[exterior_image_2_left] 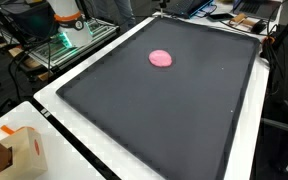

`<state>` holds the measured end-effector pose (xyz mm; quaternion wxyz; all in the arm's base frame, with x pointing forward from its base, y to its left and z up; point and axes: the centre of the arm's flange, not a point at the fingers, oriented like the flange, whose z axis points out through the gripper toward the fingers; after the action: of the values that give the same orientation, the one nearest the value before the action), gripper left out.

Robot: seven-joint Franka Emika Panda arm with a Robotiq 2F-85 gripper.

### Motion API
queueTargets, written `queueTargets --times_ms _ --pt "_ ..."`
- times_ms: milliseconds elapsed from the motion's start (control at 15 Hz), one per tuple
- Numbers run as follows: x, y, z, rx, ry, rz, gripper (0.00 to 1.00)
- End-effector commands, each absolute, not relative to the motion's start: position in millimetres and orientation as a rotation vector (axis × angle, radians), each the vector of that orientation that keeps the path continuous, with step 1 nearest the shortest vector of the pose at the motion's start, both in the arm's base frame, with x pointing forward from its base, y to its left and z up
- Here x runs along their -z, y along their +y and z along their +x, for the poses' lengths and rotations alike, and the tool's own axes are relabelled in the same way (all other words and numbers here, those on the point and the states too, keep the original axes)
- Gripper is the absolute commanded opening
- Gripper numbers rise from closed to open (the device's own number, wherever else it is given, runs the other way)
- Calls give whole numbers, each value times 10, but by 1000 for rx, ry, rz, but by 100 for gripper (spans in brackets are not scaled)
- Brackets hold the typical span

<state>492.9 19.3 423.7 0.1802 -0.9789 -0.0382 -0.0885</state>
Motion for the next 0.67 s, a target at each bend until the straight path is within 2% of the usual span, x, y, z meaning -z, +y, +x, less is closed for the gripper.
queueTargets --times_ms 0,600 --pt "-3989 -87 5016 271 -139 -2653 6" --pt "-3361 -606 5073 286 -77 -2518 6"
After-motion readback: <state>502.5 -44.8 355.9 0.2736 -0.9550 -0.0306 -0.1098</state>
